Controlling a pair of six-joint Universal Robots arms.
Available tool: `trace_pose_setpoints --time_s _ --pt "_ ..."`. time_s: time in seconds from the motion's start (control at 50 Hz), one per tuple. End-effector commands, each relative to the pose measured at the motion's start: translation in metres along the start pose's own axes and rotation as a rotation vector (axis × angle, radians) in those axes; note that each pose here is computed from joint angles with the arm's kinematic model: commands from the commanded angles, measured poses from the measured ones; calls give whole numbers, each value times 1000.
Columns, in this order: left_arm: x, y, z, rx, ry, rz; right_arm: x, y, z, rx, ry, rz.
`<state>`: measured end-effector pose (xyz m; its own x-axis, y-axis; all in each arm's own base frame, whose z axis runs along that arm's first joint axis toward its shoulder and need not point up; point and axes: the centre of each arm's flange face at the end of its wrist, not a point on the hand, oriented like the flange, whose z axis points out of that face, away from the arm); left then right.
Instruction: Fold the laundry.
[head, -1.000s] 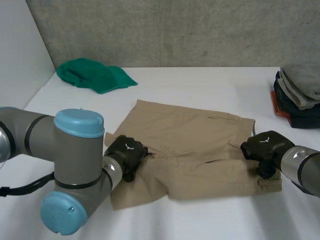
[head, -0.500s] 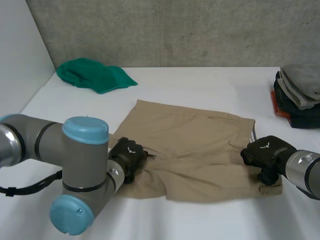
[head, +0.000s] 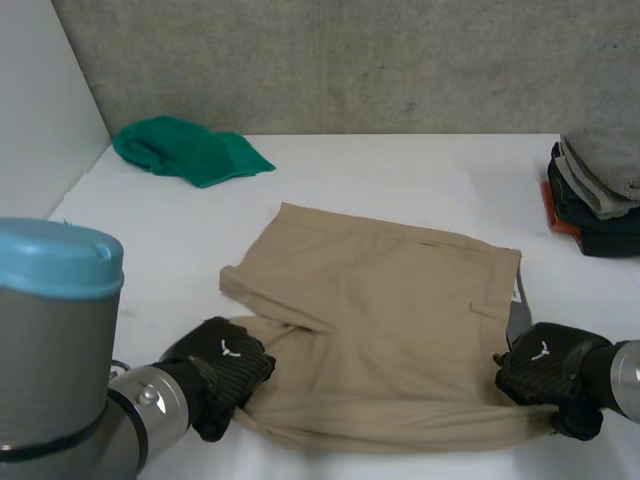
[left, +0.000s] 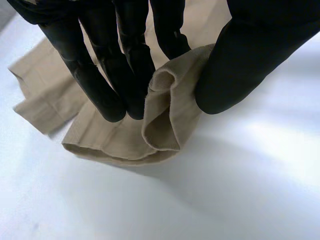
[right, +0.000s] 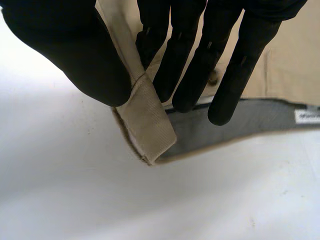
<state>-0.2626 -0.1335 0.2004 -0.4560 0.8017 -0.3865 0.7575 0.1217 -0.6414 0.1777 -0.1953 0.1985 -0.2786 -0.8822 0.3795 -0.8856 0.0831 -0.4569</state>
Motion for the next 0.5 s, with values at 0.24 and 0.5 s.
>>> trace_pose_setpoints --time_s 0.24,0.5 --pt "-132 -123 118 475 -424 0 126 -40 70 301 603 337" --pt "-135 -125 214 590 -513 39 176 -47 153 443 900 207"
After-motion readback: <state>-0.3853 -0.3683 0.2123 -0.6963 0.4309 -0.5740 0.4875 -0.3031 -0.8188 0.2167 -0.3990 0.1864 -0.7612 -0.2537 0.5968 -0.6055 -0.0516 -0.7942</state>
